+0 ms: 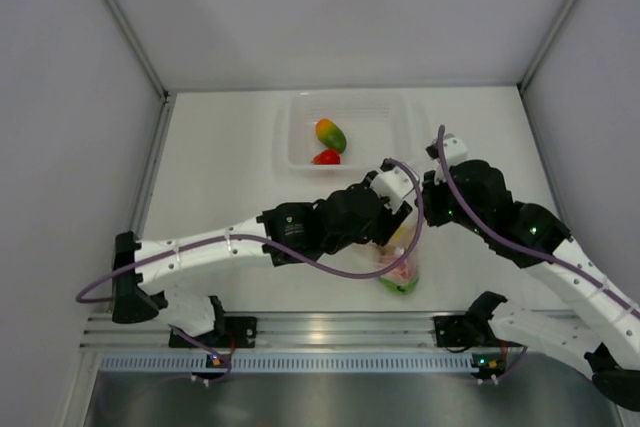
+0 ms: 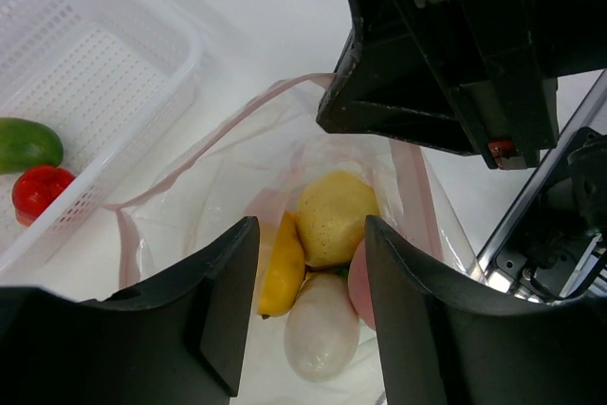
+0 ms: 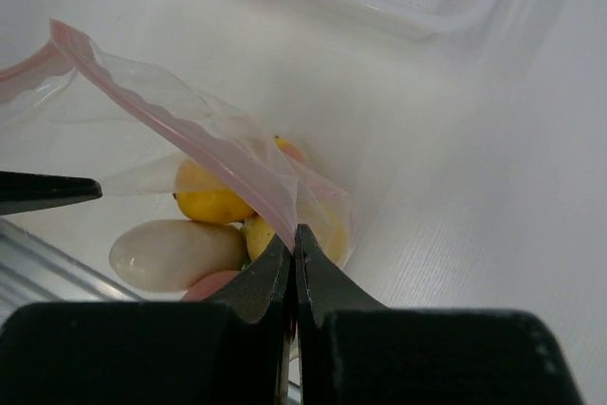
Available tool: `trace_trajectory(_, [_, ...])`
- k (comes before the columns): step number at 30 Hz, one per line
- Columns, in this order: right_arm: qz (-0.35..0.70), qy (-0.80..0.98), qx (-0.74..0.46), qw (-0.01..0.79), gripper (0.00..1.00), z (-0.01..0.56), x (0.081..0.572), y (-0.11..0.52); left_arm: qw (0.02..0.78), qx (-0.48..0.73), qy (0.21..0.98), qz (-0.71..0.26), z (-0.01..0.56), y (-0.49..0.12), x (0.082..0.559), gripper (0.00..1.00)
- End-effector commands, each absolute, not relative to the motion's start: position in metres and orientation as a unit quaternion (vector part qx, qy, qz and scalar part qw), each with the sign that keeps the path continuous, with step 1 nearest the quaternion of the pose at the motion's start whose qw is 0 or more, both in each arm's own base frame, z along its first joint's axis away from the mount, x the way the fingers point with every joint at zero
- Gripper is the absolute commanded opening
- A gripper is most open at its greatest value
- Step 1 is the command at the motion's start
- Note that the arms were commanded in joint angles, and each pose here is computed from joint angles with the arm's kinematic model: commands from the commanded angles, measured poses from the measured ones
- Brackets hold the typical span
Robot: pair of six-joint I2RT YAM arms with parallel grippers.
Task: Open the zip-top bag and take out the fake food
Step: Pick up the fake vegetable from the zipper food storage bag.
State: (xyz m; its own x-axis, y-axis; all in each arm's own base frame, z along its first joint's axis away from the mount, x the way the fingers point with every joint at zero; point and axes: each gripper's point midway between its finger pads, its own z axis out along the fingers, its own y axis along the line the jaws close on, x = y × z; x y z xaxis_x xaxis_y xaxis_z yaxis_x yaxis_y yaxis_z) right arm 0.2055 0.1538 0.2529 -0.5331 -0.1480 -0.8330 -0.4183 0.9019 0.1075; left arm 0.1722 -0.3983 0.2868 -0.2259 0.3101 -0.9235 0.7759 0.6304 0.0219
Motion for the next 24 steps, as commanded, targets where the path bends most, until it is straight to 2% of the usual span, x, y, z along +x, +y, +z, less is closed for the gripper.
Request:
trace_trajectory(1, [0.187,0.84,-0.177,0.478,0.0,0.274,0.202,0.164,0.501,0.359,0.747,-0.25,0.294,-0.41,0.17,0.54])
trace_trajectory(6, [0.214,0.823,-0.185,0.494,0.0,0.296,0.198,0.17,0.462,0.378,0.753,-0.278,0.276,-0.425,0.156,0.51])
trace_trajectory(9, [0.227,0.815,-0.19,0.499,0.0,0.308,0.196,0.173,0.453,0.369,0.762,-0.28,0.268,-0.423,0.153,0.45])
trace_trajectory(12, [0.277,0.802,-0.218,0.483,0.0,0.315,0.184,0.191,0.44,0.365,0.767,-0.29,0.252,-0.42,0.144,0.44])
trace_trajectory(15, [0.303,0.8,-0.226,0.467,0.0,0.31,0.179,0.202,0.424,0.353,0.777,-0.302,0.233,-0.412,0.134,0.47])
trace_trajectory(19, [0.278,0.807,-0.197,0.482,0.0,0.301,0.189,0.194,0.414,0.32,0.788,-0.324,0.215,-0.393,0.123,0.49])
trace_trajectory(24, [0.287,0.811,-0.206,0.466,0.0,0.291,0.187,0.203,0.414,0.258,0.802,-0.344,0.199,-0.37,0.121,0.42])
